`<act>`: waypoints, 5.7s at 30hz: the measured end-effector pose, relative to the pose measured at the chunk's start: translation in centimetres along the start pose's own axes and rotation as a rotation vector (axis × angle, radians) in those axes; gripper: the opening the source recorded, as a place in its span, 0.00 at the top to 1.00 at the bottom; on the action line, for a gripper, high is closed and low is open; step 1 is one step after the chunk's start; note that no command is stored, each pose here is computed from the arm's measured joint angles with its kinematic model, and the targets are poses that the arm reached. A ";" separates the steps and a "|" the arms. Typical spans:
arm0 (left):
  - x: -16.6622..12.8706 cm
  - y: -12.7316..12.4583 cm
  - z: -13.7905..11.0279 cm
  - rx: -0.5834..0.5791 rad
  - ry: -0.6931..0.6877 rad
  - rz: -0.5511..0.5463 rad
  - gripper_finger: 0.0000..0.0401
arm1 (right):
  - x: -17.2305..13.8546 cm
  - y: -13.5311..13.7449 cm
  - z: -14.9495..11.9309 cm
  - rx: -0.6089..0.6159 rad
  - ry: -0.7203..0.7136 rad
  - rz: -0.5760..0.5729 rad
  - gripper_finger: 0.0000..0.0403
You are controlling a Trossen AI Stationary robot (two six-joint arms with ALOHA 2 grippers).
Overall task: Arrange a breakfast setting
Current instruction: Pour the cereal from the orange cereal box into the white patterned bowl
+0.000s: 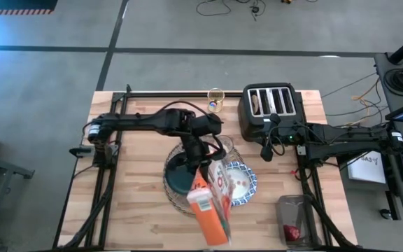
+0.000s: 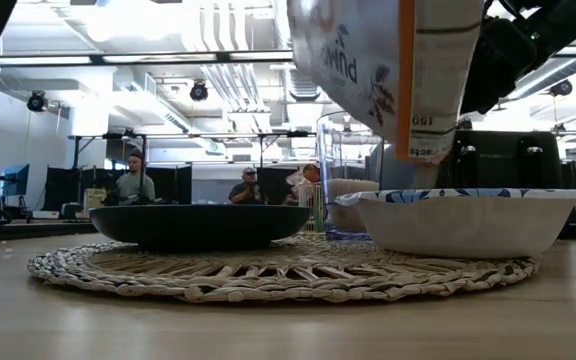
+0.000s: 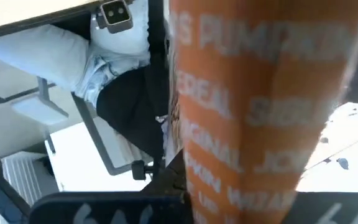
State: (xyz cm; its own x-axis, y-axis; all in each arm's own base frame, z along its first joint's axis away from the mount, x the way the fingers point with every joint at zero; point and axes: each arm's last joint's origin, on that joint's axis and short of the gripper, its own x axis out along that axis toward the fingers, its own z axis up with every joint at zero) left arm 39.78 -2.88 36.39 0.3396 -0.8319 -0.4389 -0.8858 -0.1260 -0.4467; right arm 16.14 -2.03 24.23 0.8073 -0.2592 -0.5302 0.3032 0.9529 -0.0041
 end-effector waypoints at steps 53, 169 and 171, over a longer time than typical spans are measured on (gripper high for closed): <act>-0.7 -0.2 1.2 -0.039 -0.015 -0.011 1.00 | 0.0 0.0 0.0 0.000 0.001 0.000 0.72; 0.4 23.8 -9.3 0.990 -1.563 0.659 1.00 | 0.0 0.0 0.0 0.000 0.001 -0.001 0.72; -0.1 24.8 -8.0 0.992 -1.651 0.658 1.00 | 0.0 0.0 0.0 0.000 0.001 0.000 0.72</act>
State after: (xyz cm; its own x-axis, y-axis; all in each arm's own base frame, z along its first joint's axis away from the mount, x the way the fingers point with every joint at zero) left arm 15.23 -10.30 31.59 0.5174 0.6372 -0.5712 -0.7218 0.6835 0.1087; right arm 16.13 -2.03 24.21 0.8068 -0.2595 -0.5307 0.3035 0.9528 -0.0044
